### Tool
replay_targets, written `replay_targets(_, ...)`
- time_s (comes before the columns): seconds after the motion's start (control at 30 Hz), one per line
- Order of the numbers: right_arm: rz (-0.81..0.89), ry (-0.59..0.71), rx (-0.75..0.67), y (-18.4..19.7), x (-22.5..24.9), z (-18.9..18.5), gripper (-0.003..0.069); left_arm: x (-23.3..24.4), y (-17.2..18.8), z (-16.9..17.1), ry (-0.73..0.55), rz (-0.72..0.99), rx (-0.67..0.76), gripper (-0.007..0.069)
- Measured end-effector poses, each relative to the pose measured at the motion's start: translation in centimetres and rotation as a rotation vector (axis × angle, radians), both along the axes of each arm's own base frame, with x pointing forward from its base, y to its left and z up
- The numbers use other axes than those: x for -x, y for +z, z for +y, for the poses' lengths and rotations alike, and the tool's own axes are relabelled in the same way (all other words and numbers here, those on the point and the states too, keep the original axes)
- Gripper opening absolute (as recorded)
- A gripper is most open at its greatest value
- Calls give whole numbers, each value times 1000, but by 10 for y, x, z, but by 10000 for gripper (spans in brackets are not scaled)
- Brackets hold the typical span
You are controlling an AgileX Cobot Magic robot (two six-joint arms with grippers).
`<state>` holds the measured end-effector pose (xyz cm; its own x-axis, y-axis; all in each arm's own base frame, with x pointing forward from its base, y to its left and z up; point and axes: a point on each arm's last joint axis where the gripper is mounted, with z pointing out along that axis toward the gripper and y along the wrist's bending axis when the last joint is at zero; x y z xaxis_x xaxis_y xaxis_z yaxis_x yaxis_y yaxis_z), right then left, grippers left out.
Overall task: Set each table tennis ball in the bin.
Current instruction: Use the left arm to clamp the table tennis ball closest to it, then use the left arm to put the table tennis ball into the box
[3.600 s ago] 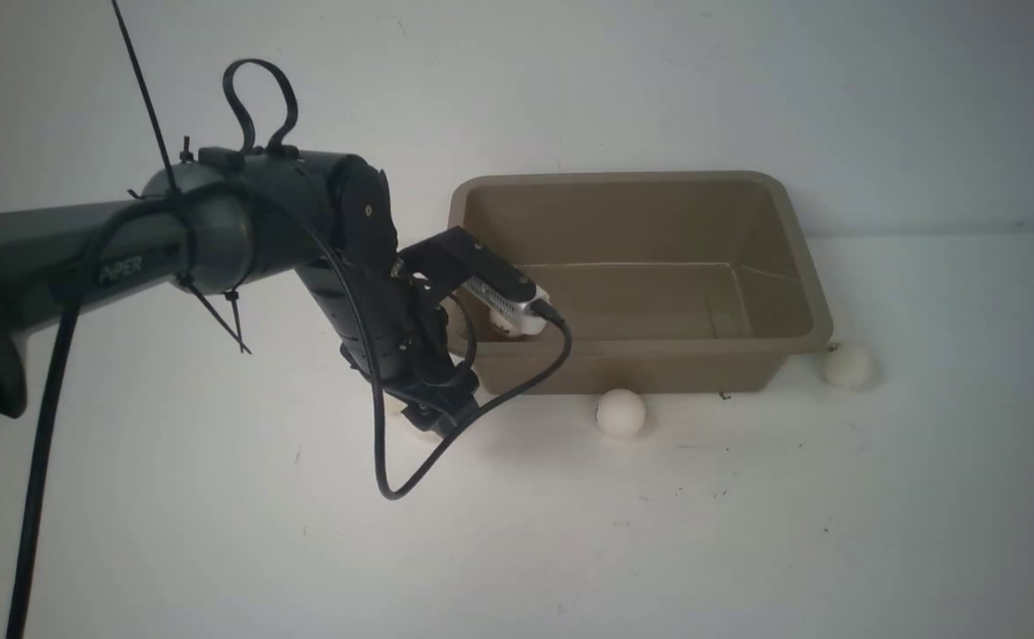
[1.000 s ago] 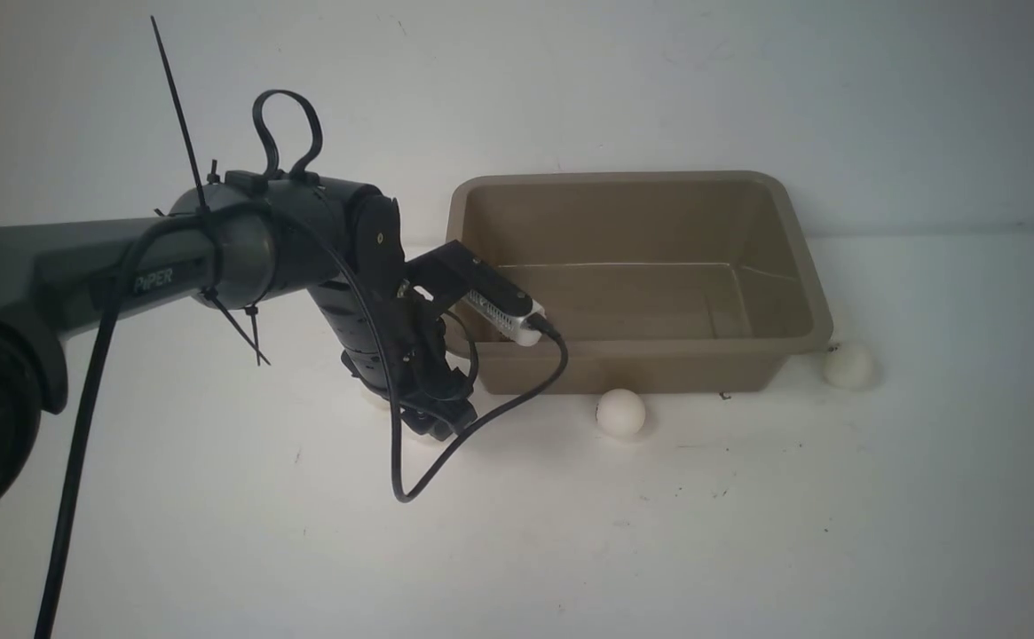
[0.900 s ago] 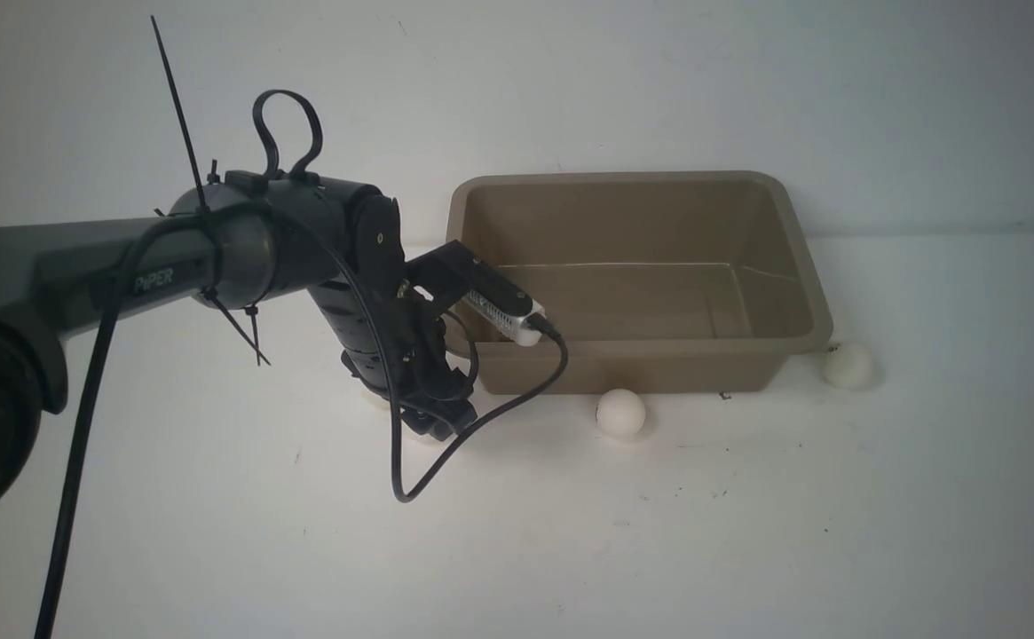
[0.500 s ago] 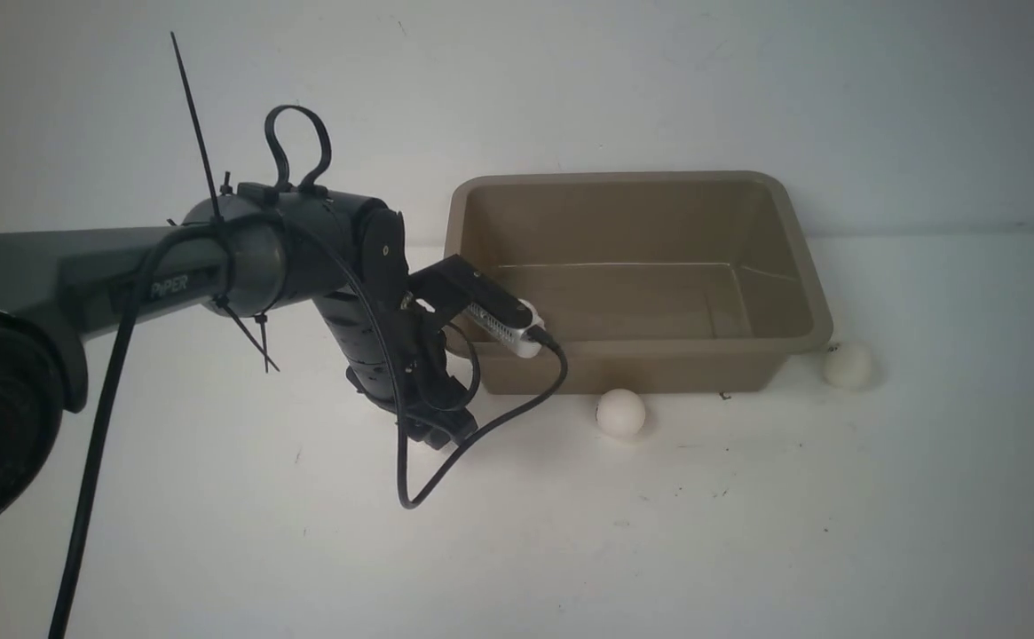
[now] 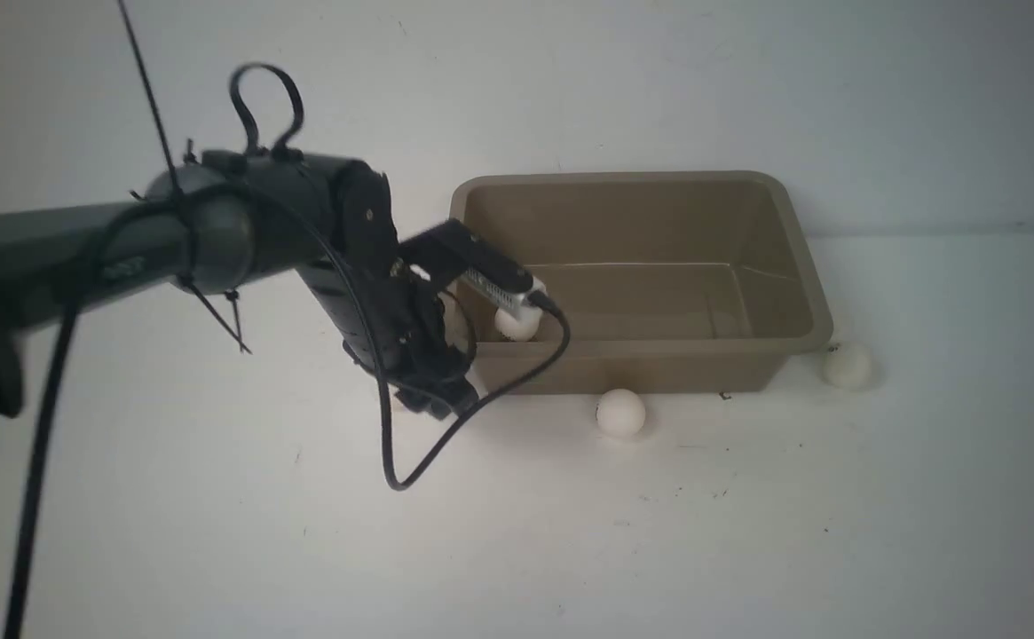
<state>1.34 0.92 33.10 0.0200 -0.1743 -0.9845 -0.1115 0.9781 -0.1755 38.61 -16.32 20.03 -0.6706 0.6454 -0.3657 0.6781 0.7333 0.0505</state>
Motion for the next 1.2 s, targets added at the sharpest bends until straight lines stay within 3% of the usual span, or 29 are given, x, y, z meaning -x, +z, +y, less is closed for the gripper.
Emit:
replay_targets(0.47,0,0,0,0,0,0,243,18,42,4,-22,-16,28,358)
replay_targets(0.63,0,0,0,0,0,0,243,12,55,-10,-86,-126,189,358)
replay_targets(0.87,-1,0,0,0,0,0,243,-12,52,-25,-118,-211,277,358)
replay_targets(1.2,15,1,5,-1,0,0,243,-49,36,-42,-193,-203,255,356)
